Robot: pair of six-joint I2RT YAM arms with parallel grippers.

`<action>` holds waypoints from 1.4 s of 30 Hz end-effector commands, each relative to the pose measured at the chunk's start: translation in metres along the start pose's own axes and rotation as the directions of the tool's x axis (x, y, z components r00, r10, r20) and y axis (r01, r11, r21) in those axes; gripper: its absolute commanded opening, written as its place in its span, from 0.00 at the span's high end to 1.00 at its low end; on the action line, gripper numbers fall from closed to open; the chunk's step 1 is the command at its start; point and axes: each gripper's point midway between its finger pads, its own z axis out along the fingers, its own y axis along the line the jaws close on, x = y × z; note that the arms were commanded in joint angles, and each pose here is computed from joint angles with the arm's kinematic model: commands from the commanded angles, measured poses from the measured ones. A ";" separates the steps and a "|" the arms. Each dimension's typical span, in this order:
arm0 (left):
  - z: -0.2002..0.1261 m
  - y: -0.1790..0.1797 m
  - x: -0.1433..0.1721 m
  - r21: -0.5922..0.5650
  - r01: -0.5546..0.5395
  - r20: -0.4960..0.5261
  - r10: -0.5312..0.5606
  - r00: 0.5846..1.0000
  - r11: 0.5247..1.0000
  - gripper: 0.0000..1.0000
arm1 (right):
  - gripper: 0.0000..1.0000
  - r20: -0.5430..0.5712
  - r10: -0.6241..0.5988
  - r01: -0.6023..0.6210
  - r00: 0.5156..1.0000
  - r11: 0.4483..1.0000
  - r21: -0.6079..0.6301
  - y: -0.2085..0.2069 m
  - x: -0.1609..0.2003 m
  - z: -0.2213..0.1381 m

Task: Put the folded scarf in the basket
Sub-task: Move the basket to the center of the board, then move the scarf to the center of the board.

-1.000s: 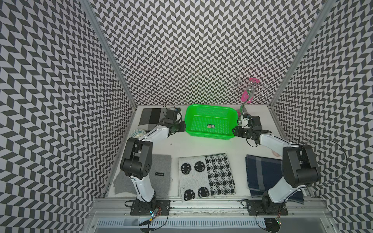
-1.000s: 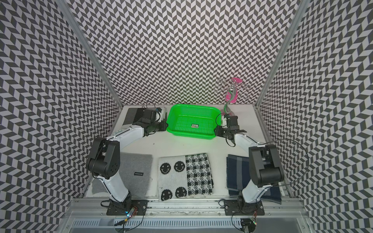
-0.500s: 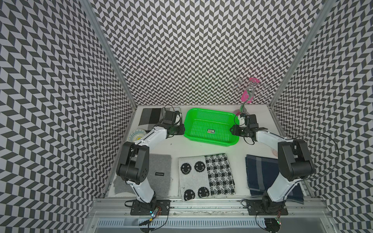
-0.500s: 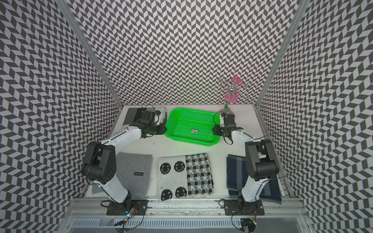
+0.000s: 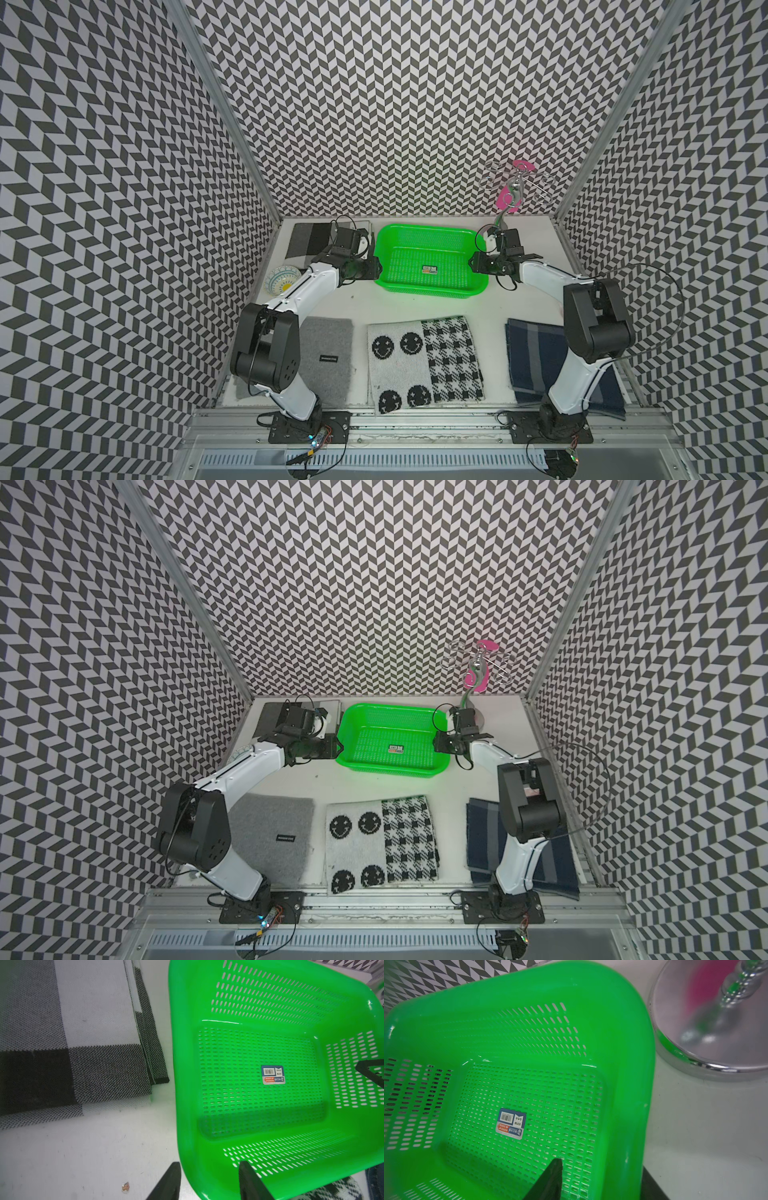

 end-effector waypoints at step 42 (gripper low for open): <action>-0.061 -0.031 0.200 0.141 0.388 -0.143 -0.369 0.918 0.911 0.23 | 0.31 -0.071 0.041 -0.064 0.997 0.929 -0.363 0.074 0.152 -0.176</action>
